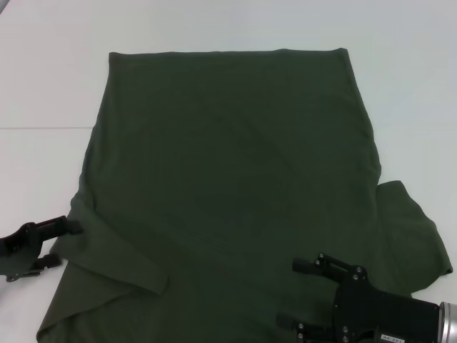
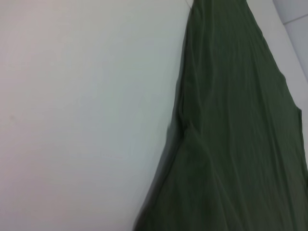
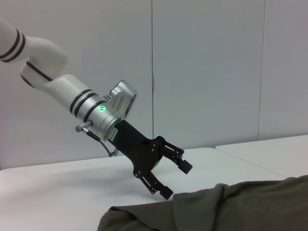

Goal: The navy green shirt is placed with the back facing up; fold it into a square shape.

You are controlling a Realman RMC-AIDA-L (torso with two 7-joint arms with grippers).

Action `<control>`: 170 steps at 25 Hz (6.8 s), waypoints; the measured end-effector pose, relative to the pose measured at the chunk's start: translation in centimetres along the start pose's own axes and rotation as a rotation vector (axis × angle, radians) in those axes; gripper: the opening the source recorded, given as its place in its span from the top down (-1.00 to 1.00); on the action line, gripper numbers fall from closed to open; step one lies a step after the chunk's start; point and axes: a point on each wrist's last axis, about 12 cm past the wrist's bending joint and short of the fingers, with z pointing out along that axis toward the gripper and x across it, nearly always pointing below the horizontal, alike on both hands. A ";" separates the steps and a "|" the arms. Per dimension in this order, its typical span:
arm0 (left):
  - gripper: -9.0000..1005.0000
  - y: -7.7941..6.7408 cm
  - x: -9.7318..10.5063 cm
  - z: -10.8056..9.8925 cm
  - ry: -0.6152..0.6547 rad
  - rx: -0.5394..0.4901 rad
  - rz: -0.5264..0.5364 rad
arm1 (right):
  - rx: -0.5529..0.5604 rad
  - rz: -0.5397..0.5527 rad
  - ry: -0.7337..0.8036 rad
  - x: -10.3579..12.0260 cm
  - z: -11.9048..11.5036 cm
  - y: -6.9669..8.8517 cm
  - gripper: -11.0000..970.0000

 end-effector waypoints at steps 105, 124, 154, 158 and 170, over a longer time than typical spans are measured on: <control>0.97 -2.1 -1.8 2.3 -0.025 -0.107 0.021 | 0.007 0.005 -0.018 0.0 -0.1 0.3 -0.85; 0.92 -5.7 -0.3 5.2 -0.080 0.163 -0.026 | 0.007 0.000 -0.017 0.0 0.0 0.1 -0.85; 0.19 -5.0 1.2 6.7 -0.191 0.249 -0.089 | 0.003 -0.001 -0.021 -0.1 0.1 0.1 -0.85; -0.30 -5.0 1.3 6.6 -0.190 0.262 -0.117 | 0.002 -0.001 -0.021 -0.1 0.1 0.1 -0.85; -0.78 -5.6 1.6 7.1 -0.206 0.334 -0.189 | 0.003 0.000 -0.021 -0.1 0.1 0.2 -0.85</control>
